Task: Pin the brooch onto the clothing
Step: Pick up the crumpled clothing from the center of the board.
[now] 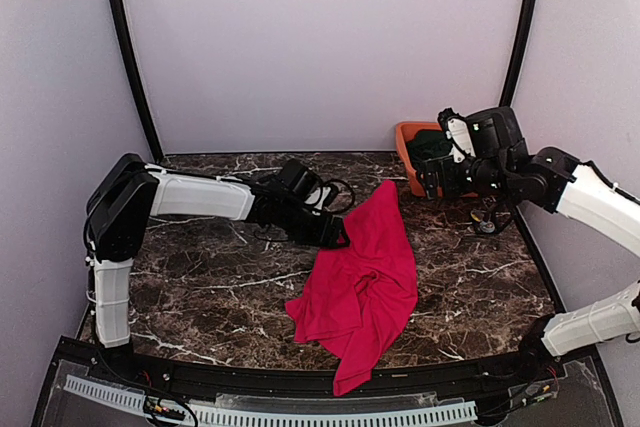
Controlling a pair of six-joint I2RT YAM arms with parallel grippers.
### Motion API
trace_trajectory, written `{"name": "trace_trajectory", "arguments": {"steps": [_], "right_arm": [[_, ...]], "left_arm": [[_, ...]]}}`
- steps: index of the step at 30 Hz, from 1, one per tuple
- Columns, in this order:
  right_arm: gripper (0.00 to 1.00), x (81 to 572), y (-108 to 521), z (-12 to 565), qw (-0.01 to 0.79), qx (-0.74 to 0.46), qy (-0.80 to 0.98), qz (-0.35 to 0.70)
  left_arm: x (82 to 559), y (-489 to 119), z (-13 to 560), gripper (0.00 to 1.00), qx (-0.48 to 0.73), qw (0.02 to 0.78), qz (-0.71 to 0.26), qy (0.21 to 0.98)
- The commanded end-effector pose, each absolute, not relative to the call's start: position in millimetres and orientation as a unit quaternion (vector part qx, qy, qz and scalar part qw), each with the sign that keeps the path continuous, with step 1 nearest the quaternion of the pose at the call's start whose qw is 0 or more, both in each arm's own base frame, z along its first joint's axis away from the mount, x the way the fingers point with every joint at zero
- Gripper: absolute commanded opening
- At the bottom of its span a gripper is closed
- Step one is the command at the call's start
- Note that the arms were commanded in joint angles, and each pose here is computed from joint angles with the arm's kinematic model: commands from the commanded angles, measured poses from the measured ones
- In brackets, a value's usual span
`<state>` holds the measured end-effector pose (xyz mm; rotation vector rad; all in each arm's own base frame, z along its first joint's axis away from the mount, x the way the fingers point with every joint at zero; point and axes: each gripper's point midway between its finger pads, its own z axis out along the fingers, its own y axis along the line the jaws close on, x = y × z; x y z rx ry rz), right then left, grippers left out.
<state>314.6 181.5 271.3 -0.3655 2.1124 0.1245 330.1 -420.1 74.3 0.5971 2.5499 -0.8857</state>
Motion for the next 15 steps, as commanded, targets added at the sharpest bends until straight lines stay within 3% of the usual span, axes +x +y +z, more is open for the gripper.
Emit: {"name": "trace_trajectory", "arguments": {"steps": [1,3,5,6,7,11,15], "right_arm": [[0.99,316,186,277,0.484,-0.145,0.86,0.07],[0.99,317,189,276,0.483,-0.147,0.86,0.073],[0.99,320,193,275,0.481,-0.15,0.86,0.077],[0.99,321,195,274,0.481,-0.152,0.86,0.077],[0.99,322,197,273,0.479,-0.154,0.86,0.079],[0.99,329,207,271,0.475,-0.171,0.86,0.08],[0.99,339,218,275,0.474,-0.181,0.857,0.093]], "left_arm": [[332,-415,73,0.68,0.21,0.192,-0.292,0.913],[333,-414,71,0.58,0.211,0.193,-0.286,0.914],[333,-414,68,0.33,0.213,0.192,-0.285,0.915],[333,-414,68,0.11,0.215,0.193,-0.284,0.914],[334,-414,69,0.06,0.217,0.194,-0.284,0.913],[345,-413,115,0.01,0.251,0.238,-0.262,0.901],[379,-377,226,0.01,0.288,0.367,-0.142,0.873]]}}
